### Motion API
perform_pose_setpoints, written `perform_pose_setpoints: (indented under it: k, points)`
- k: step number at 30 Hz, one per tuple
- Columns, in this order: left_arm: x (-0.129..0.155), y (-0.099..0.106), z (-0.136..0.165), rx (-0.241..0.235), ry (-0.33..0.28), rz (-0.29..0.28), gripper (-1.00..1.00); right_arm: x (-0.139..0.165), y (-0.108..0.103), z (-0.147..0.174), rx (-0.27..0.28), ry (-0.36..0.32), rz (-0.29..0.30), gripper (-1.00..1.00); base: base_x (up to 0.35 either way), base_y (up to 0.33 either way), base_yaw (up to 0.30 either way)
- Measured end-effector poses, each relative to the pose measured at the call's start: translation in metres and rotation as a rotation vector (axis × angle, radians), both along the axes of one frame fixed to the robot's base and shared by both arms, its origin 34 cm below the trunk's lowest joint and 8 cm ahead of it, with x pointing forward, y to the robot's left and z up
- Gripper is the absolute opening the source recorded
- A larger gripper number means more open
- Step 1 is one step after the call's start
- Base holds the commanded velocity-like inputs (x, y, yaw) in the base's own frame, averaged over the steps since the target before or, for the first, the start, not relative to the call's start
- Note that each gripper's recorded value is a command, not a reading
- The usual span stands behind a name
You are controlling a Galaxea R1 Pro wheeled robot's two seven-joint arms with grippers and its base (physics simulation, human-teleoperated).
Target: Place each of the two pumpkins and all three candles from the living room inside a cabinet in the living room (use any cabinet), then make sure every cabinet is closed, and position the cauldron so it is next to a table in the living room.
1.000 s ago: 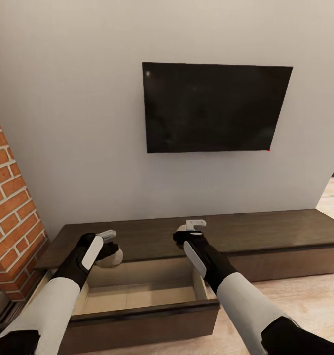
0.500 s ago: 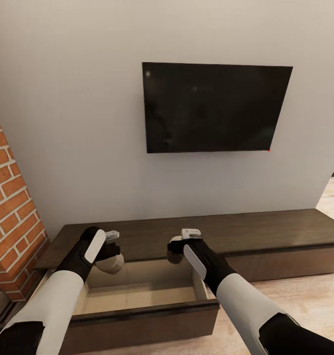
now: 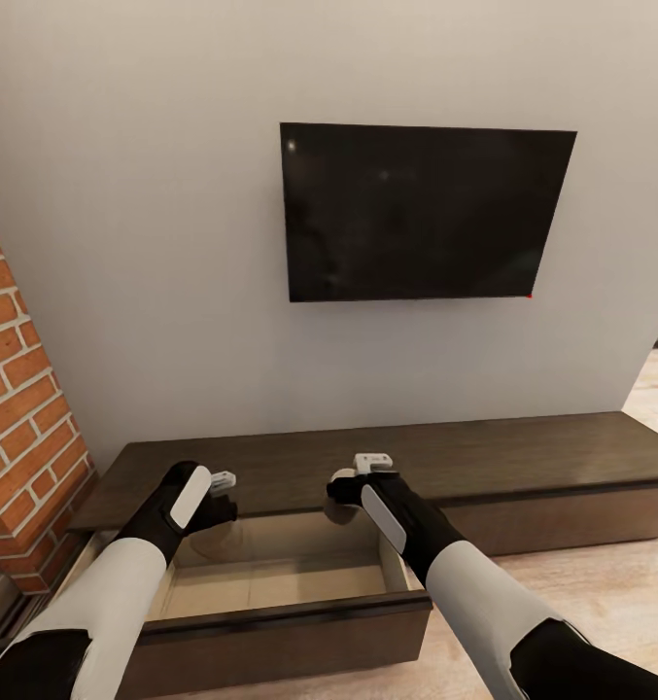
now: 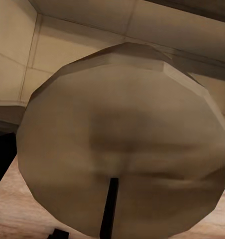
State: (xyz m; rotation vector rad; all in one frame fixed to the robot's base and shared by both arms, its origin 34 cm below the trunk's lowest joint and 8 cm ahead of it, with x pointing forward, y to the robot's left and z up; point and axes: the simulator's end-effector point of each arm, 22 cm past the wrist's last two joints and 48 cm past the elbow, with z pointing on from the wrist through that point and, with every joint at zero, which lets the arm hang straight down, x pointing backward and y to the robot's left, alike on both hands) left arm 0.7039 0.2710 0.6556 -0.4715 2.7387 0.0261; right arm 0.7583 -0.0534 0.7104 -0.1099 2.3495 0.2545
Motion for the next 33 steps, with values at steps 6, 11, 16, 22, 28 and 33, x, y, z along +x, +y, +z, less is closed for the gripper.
perform_pose_setpoints:
  k: [6, 11, 16, 22, 28, 33]
  points:
    - [0.000, 0.004, 0.001, 0.005, -0.002, 0.006, -1.00, -0.003, -0.004, -0.009, -0.011, 0.017, -0.004, -1.00, 0.000, 0.000, 0.000]
    - [-0.003, 0.006, -0.012, 0.002, 0.006, 0.010, -1.00, -0.006, -0.005, -0.022, -0.012, 0.024, -0.005, -1.00, 0.000, 0.000, 0.000]
    - [-0.008, 0.006, -0.026, 0.003, 0.021, 0.010, -1.00, -0.014, -0.009, -0.045, -0.025, 0.054, -0.009, -1.00, 0.000, 0.000, 0.000]
    - [-0.018, 0.006, -0.047, 0.004, 0.049, 0.009, -1.00, -0.017, -0.011, -0.061, -0.030, 0.063, -0.012, -1.00, 0.000, 0.000, 0.000]
    - [-0.021, 0.005, -0.062, 0.005, 0.056, 0.008, -1.00, -0.020, -0.012, -0.075, -0.032, 0.066, -0.013, -1.00, 0.000, 0.000, 0.000]
    - [-0.023, 0.005, -0.072, 0.004, 0.055, 0.009, -1.00, -0.026, -0.016, -0.094, -0.046, 0.083, -0.016, -1.00, 0.000, 0.000, 0.000]
